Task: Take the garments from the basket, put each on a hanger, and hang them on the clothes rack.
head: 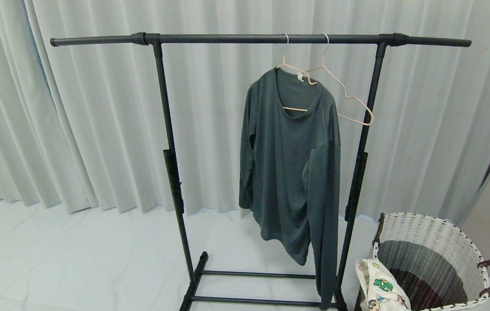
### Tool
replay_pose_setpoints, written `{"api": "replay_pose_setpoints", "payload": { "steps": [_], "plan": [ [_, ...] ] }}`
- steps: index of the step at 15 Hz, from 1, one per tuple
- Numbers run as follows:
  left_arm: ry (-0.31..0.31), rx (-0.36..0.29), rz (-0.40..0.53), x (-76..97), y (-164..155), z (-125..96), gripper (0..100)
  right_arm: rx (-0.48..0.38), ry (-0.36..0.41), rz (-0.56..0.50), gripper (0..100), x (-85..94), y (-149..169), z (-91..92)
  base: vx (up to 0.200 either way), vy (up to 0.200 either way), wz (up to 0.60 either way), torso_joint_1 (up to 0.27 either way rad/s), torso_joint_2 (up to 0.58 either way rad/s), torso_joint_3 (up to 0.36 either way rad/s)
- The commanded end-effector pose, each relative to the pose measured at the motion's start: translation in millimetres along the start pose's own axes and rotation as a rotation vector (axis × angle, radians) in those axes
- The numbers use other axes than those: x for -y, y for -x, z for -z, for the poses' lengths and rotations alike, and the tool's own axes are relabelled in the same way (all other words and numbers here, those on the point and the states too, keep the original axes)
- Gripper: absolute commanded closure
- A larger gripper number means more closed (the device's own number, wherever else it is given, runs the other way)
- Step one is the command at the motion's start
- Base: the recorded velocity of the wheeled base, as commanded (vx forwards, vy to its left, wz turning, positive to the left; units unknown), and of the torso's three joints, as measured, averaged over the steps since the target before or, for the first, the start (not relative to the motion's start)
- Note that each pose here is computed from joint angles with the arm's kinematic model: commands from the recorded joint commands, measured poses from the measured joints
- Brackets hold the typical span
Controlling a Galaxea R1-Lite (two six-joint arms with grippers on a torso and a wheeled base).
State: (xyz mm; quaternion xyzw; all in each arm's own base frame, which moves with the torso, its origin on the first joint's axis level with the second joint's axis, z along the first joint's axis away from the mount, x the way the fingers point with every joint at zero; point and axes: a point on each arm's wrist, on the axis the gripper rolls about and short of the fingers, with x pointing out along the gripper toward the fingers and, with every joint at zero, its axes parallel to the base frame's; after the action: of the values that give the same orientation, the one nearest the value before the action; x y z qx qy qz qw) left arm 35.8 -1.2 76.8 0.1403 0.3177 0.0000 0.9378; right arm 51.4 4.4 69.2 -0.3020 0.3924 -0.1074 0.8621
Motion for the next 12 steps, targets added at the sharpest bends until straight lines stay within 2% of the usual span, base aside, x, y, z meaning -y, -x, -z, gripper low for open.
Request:
{"api": "replay_pose_setpoints", "payload": {
  "steps": [1, 12],
  "plan": [
    [0.0, -0.001, 0.0, 0.0, -0.2, -0.3, 0, 0.0, -0.002, 0.0, 0, 0.0, 0.0, 0.0, 0.0, 0.0, 0.0, -0.105, 0.32, 0.124],
    [0.0, 0.004, 0.0, 0.0, 0.1, -0.2, 0, 0.013, -0.011, 0.002, 0, 0.7, 1.0, 0.5, 0.2, 0.0, 0.0, -0.011, 0.04, 0.03]
  ]
}}
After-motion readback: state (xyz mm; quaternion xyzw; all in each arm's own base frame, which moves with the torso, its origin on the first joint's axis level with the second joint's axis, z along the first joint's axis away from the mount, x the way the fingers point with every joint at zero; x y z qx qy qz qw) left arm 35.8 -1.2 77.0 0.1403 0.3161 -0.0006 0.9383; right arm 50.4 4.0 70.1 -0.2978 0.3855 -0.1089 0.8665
